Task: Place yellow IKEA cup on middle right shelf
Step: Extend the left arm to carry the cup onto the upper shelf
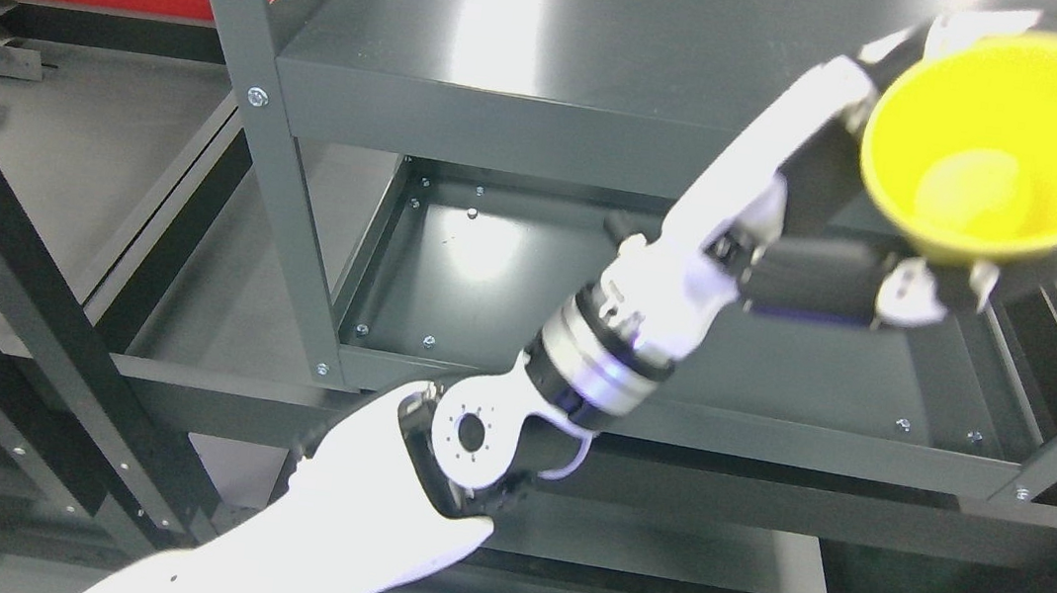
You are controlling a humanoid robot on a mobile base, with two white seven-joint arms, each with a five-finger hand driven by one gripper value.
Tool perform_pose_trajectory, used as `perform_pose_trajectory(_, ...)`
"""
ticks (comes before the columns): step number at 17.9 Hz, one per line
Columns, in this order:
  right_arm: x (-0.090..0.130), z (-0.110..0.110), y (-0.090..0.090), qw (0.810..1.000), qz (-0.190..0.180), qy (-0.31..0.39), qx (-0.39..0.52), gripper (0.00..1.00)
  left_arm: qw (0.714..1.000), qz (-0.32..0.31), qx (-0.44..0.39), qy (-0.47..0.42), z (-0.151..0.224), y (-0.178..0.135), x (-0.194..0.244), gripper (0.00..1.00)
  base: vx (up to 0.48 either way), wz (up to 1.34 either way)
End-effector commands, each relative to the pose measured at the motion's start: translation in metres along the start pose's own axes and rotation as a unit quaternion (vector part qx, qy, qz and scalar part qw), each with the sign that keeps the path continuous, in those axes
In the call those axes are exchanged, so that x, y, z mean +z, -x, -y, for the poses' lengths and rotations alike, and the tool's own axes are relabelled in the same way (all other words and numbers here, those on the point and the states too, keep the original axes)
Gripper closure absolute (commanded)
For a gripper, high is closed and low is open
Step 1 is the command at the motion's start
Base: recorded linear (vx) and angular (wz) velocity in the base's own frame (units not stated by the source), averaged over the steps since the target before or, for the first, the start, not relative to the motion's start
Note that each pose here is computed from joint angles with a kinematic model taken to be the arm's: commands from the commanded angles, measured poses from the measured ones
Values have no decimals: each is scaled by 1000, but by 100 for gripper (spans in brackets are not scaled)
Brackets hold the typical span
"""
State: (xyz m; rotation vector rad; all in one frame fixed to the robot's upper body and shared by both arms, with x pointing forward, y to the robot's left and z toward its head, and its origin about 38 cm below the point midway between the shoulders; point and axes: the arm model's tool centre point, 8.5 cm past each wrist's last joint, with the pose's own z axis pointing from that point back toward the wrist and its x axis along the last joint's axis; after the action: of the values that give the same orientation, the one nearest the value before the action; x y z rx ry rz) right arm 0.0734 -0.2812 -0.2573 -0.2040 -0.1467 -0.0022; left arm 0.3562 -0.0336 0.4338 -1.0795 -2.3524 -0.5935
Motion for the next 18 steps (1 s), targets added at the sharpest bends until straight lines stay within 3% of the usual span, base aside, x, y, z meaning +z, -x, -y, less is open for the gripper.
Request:
perform_pose_trajectory(1,-1,10,9,1000,-7,6,-2,1,998,2,-4,-56,-34,-57,-64,100,0,0)
perform_pose_trajectory(5,-1,10,9,1000,-7,6,-2,1,981,-101,-5,-165,-67,-60,-88,100,0,0)
perform_pose_trajectory(11,-1,10,9,1000,-7,6,-2,1,935,-292,14,-201,-99,-4,-77,100,0,0)
perform_pose_trajectory(15,-1,10,9,1000,-7,6,-2,1,919,-325,4,-225,-119,14,-68,98,0,0)
perform_pose_trajectory(17,-1,10,9,1000,-7,6,-2,1,915,-330,-34,-228,-121,14,-67,91,0,0)
perform_pose_trajectory(18,-1,10,9,1000,-7,6,-2,1,910,-345,-47,-224,-121,16,-66,82,0,0)
